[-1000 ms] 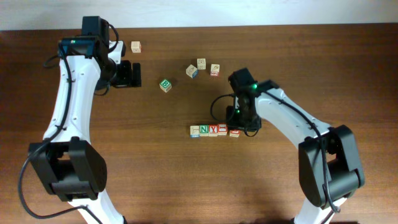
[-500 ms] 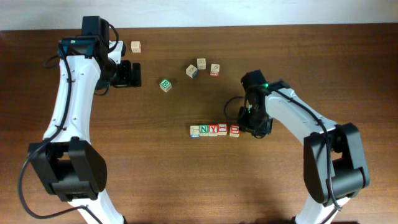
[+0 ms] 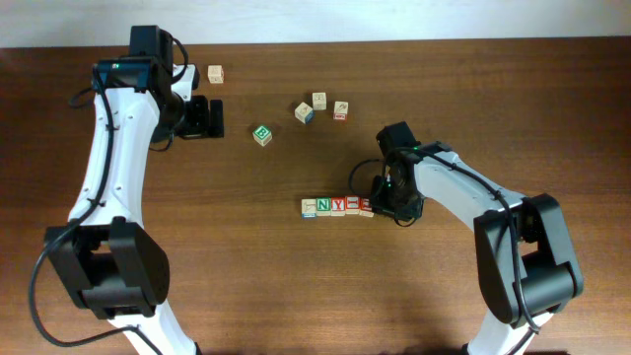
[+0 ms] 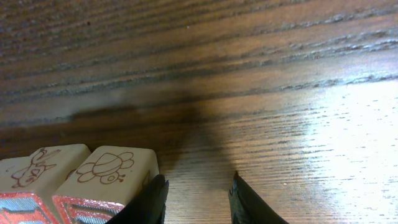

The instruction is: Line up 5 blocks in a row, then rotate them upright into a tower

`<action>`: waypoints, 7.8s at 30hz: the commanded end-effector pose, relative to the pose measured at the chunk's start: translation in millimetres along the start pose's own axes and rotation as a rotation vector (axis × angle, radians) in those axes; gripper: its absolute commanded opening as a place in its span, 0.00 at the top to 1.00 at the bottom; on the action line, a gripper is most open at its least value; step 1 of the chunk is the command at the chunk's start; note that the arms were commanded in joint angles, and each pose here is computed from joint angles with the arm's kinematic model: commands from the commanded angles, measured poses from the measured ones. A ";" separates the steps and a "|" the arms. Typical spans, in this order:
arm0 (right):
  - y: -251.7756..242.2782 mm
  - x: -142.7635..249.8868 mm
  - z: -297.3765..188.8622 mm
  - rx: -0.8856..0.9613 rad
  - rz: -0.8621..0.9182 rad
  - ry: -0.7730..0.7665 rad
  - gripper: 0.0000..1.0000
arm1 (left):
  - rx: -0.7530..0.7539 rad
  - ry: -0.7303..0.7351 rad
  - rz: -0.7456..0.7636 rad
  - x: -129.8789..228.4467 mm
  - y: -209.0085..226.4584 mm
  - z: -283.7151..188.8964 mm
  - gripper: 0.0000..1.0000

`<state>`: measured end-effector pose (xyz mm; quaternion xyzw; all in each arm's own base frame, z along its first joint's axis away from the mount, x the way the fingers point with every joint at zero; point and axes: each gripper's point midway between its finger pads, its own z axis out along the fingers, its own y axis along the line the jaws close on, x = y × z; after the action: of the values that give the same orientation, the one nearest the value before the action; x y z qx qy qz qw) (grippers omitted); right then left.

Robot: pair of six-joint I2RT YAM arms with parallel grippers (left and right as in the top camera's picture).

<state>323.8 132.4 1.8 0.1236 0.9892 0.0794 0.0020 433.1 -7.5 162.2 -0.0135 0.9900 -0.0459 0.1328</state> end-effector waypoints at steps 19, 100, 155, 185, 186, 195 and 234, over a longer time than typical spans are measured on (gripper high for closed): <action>9.6 -10.5 -1.0 -0.058 -0.174 -0.025 0.59 | -0.004 -0.012 -0.010 -4.8 1.1 -1.4 0.01; 8.2 -17.0 -9.2 -0.400 -0.221 0.024 0.96 | 0.269 0.326 0.058 176.6 -146.9 126.6 1.00; 4.6 -15.4 -8.3 -0.386 -0.224 0.031 0.96 | 0.323 0.193 0.118 128.4 -131.4 101.1 1.00; 14.2 -12.3 -12.4 -0.447 -0.301 0.027 0.95 | 0.533 0.265 0.046 131.0 -152.5 127.3 1.00; 14.2 -12.3 -12.4 -0.447 -0.300 0.027 0.95 | 0.559 0.264 0.052 130.5 -154.3 125.0 1.00; 14.2 -12.4 -12.4 -0.447 -0.301 0.027 0.95 | 0.591 0.271 0.046 131.3 -157.4 121.6 1.00; -13.6 -35.5 -51.3 -0.737 -0.269 -0.044 0.96 | 0.496 0.269 0.031 133.1 -157.0 130.6 1.00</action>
<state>351.9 104.7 33.6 0.0077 0.9302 0.3635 0.0516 338.8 -179.9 17.2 0.0461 0.9566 -0.2879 -0.0003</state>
